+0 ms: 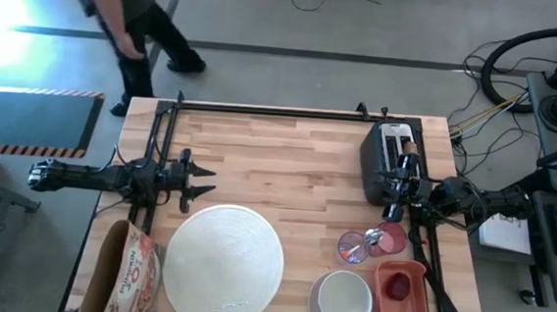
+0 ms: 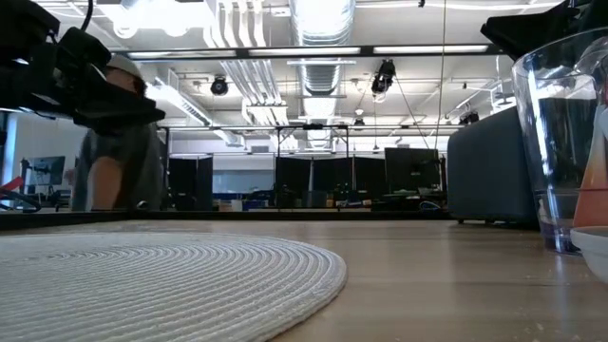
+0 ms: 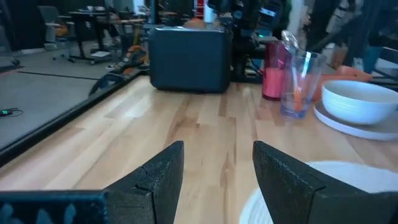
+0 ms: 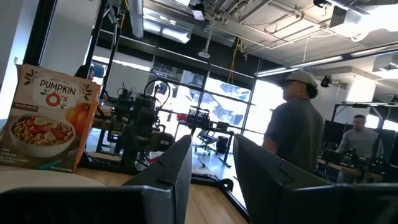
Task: Arrange a breakfast setting
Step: Move the white placemat to the center of the table
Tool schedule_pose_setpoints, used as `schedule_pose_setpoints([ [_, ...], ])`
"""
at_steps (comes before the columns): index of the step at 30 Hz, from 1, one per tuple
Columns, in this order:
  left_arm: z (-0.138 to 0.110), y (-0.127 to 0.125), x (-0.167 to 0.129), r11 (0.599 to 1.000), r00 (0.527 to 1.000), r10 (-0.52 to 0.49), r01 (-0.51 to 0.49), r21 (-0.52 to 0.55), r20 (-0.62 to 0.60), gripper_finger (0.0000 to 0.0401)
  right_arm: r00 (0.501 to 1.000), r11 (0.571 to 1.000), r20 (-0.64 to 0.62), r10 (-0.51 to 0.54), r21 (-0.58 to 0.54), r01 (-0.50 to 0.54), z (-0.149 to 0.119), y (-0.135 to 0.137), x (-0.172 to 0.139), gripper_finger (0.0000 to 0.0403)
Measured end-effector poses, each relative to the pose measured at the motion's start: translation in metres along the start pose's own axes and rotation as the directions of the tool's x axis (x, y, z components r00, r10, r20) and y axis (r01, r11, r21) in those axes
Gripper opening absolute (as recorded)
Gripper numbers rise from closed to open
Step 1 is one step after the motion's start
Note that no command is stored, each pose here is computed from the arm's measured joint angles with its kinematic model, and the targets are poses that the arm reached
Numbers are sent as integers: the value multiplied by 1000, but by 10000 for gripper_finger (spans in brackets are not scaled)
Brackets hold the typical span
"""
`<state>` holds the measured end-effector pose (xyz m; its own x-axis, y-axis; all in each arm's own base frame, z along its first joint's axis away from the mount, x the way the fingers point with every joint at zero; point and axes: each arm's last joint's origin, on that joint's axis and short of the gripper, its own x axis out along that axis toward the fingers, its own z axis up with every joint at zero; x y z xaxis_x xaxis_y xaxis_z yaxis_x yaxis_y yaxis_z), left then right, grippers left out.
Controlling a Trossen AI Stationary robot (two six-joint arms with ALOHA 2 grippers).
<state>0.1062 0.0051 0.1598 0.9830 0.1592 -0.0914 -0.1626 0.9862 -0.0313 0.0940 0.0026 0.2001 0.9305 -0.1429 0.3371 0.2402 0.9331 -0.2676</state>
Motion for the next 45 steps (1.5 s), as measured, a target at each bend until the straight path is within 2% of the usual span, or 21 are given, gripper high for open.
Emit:
schedule_pose_setpoints([
  [6,6,0,0,1000,998,3,-2,-10,63,176,1000,1000,0,0,0,0,0,0,0,107],
  [23,11,0,-1,1000,994,1,1,-20,110,176,1000,1000,0,0,0,0,0,0,0,107],
  [29,14,1,-1,992,988,32,-13,-125,148,176,1000,1000,0,0,0,0,0,0,0,107],
  [35,34,1,-5,935,938,39,87,-344,343,176,1000,1000,0,0,0,0,0,0,0,107],
  [39,42,-1,-6,928,914,8,144,-342,406,176,1000,1000,0,0,0,0,0,0,0,107],
  [43,58,-2,-4,933,926,6,131,-337,377,176,1000,1000,0,0,0,0,0,0,0,107],
  [45,66,-3,-1,935,949,5,107,-339,315,176,1000,1000,0,-1,0,1,0,0,0,107],
])
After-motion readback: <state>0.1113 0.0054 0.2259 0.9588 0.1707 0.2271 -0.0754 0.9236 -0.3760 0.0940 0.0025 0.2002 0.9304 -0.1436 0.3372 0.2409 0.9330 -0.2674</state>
